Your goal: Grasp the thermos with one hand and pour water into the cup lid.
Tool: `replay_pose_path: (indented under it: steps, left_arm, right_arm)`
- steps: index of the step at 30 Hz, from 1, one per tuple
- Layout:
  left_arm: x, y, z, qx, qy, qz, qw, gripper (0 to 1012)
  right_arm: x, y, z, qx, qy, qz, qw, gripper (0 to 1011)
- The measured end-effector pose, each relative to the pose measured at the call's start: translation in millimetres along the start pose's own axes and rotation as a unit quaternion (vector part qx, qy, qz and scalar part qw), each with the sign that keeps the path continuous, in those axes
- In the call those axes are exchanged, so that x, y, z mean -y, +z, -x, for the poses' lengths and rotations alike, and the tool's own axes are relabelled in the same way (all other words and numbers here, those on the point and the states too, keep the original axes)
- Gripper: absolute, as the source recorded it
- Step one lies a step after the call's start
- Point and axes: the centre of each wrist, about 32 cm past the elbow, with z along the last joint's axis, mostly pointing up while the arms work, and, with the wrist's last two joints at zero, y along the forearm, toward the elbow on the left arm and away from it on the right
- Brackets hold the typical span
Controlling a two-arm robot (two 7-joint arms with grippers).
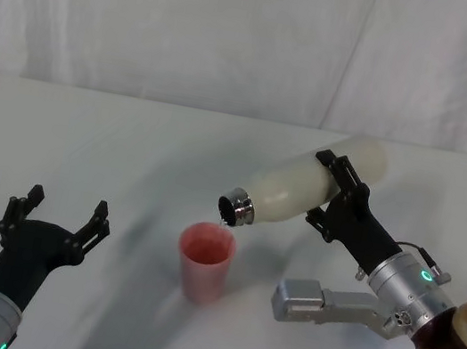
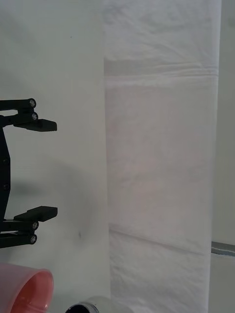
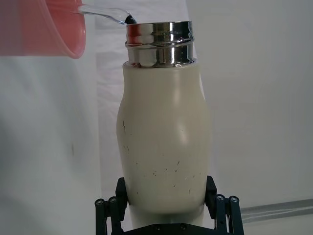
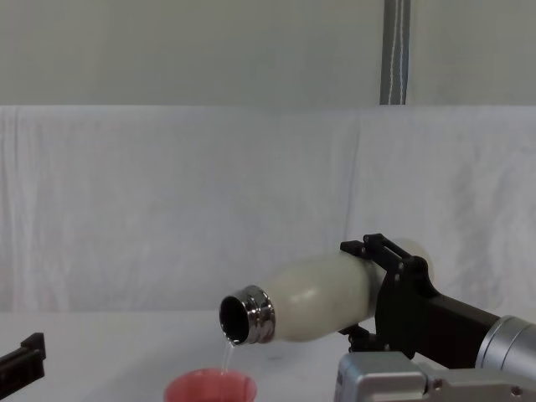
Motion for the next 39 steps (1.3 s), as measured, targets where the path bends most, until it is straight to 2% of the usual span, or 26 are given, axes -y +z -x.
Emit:
replay_pose_path:
  steps: [39]
  left_arm:
    - [0.0,0.0,0.0,0.000,0.000,0.000,1.0000,1001]
  right_arm:
    - [1.3,-2.5,-0.4,0.009,0.000,0.000,1.0000,952]
